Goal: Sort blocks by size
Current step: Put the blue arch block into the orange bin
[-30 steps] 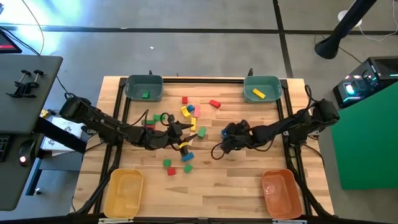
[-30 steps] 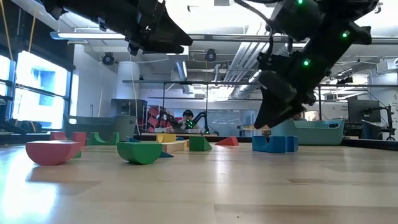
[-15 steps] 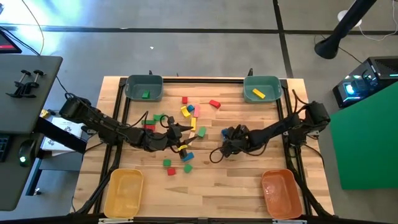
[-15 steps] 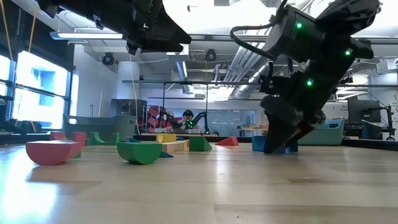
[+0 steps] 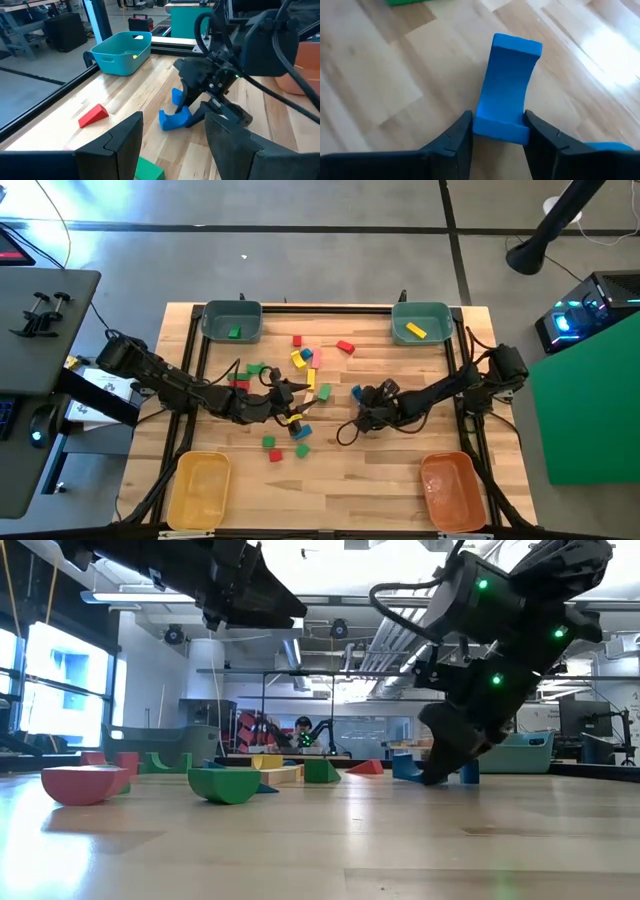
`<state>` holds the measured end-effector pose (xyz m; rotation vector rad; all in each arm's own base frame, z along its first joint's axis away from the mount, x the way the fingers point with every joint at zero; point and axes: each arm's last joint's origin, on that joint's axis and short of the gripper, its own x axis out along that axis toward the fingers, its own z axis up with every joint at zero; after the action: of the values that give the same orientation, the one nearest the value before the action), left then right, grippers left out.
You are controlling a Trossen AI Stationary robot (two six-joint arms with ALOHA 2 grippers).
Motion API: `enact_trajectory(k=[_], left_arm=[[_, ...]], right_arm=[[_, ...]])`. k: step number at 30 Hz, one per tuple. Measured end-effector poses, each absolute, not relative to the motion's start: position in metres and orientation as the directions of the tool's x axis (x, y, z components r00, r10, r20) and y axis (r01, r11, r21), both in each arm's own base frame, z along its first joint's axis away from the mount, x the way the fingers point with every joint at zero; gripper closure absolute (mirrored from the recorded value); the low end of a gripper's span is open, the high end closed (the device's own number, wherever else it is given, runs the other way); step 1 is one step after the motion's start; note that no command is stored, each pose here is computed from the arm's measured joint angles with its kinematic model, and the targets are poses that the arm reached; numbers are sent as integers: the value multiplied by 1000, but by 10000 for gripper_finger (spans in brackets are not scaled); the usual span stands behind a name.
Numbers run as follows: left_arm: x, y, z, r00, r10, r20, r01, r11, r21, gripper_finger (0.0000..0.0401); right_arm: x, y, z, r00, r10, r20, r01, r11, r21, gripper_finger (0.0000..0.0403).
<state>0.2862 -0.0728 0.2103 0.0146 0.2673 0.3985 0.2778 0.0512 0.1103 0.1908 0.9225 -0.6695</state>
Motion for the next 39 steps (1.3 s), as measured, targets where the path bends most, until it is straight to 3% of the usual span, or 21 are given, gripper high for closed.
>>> enact_trajectory(k=[3,10,13,17,22,27,35,39], left_arm=[[286,-75,211,891,378,-252,-369,926,86,202],[284,-81,211,899,357,-252,-329,933,146,202],[284,-82,211,901,354,-251,-322,933,161,202],[283,-82,210,898,355,-259,-320,932,168,202],[283,-82,210,898,355,-261,-320,933,166,202],[283,-83,209,898,353,-262,-320,934,162,202],[283,-83,210,899,353,-259,-321,934,159,202],[283,-83,210,900,352,-257,-323,934,149,202]], right_arm=[[276,67,128,418,-412,-810,565,816,-123,272],[263,140,226,415,-231,-880,429,903,-34,272],[245,175,264,337,-40,-941,392,914,102,272],[209,213,284,153,162,-975,517,827,219,272],[160,245,277,-57,231,-971,745,658,113,272],[126,257,252,-147,188,-971,856,516,-30,272],[125,242,203,-170,147,-974,877,474,-82,272],[133,234,185,-185,199,-962,874,481,-69,272]])
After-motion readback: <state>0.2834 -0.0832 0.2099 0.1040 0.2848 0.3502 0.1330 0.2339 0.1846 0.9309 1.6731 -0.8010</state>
